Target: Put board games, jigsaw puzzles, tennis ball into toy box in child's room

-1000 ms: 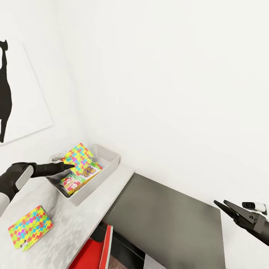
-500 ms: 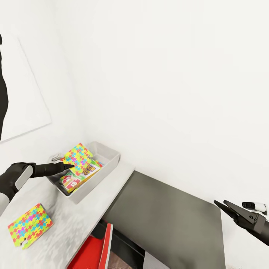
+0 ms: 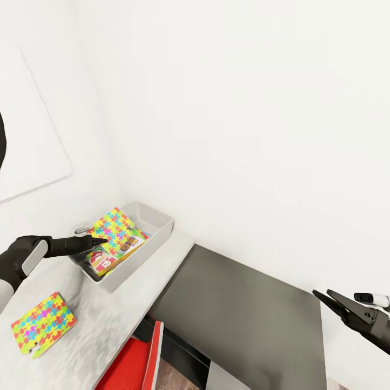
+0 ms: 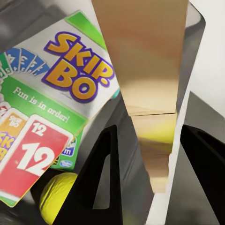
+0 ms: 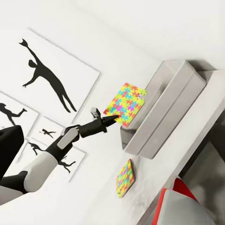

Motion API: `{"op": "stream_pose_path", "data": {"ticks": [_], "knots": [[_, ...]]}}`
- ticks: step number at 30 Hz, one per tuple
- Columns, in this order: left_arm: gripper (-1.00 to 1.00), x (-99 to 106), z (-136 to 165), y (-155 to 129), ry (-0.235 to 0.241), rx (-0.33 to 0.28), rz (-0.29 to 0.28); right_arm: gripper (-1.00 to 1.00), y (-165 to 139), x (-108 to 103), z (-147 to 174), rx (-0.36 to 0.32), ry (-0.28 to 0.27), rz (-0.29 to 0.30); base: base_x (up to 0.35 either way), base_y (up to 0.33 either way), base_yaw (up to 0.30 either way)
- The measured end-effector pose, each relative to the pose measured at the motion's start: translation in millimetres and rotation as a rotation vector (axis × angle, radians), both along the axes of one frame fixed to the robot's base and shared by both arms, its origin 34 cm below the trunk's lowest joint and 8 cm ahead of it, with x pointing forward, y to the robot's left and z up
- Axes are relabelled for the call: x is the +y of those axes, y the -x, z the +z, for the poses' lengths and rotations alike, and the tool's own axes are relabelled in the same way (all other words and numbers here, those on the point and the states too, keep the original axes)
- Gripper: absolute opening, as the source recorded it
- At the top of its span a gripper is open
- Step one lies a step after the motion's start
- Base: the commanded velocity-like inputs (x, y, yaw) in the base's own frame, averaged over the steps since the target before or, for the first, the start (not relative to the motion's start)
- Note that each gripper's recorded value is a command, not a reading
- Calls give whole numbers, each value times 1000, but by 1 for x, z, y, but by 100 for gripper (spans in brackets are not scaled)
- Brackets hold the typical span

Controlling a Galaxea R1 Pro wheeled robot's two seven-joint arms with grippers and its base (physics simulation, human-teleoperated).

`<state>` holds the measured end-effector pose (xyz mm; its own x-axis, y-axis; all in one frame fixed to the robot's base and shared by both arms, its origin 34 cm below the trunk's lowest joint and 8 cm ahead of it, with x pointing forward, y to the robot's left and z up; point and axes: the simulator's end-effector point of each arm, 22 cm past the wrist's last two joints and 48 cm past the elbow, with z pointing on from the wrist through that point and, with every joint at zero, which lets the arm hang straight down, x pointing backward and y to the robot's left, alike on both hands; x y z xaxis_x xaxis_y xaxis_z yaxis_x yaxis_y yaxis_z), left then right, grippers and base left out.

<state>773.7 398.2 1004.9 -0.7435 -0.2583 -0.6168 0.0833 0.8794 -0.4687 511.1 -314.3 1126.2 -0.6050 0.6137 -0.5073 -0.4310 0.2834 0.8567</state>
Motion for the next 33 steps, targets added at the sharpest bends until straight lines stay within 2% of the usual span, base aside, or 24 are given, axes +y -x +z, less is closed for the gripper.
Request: {"op": "stream_pose_path", "data": {"ticks": [33], "knots": [[-100, 0, -35, 0, 0, 49, 2, 100, -6, -1, -21, 50, 0, -5, 0, 0, 0]]}}
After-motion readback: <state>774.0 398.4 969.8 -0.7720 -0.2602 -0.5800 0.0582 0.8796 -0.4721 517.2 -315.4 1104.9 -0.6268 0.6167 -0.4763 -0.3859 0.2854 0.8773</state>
